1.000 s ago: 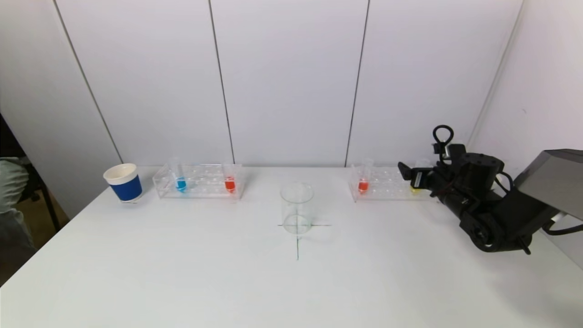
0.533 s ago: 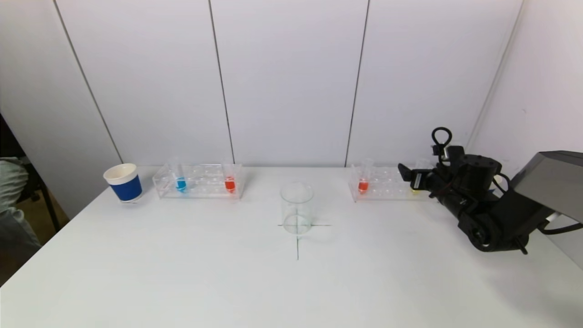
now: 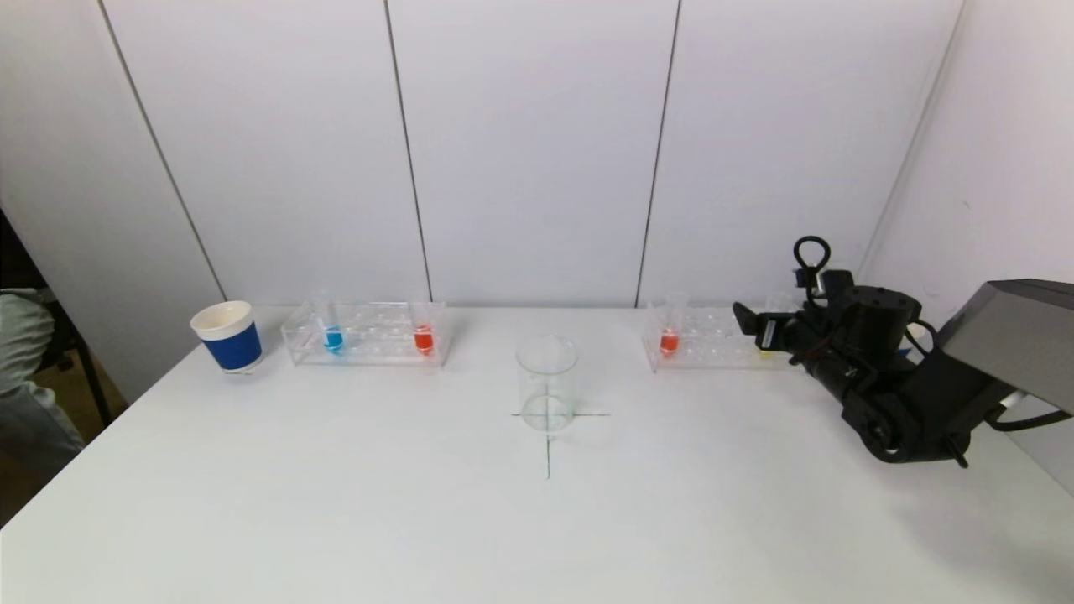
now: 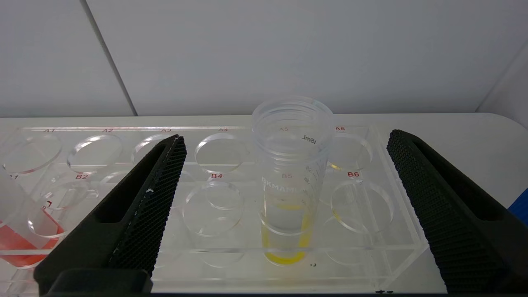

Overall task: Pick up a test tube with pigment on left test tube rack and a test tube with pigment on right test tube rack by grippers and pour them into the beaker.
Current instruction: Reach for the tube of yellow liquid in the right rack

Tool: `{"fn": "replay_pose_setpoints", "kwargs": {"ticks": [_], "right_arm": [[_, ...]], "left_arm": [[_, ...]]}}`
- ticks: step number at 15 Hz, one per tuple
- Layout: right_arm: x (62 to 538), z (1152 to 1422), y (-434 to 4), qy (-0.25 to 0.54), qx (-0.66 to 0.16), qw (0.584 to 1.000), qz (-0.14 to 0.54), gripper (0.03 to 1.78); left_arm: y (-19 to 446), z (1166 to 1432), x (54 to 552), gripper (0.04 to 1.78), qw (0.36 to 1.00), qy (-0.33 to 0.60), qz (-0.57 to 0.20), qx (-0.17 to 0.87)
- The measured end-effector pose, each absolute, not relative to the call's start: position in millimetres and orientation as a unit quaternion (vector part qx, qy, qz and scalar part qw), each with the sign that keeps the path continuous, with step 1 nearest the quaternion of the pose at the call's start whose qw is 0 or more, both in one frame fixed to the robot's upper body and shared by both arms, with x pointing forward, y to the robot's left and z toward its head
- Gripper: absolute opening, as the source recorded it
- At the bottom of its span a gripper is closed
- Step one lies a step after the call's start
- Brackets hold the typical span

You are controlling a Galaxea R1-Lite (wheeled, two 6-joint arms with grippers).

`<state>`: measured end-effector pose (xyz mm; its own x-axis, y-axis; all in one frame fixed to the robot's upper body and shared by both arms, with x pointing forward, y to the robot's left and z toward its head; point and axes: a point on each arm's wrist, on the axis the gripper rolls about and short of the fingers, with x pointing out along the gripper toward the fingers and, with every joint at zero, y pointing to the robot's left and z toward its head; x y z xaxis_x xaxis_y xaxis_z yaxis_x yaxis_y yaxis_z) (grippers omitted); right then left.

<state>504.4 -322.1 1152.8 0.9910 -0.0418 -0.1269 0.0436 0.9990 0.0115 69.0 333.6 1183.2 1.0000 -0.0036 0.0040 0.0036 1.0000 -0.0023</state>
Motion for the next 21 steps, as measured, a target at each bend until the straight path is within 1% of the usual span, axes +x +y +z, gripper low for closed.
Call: {"fn": "replay_pose_setpoints", "kwargs": {"ticks": [21], "right_arm": [[507.7,1150.5,-321.9,0.063,0.007,0.998,-0.021,1.77]], "left_arm": [[333.6,1183.2,69.0,1.76,1.0,-0.002,-0.002,-0.001]]}}
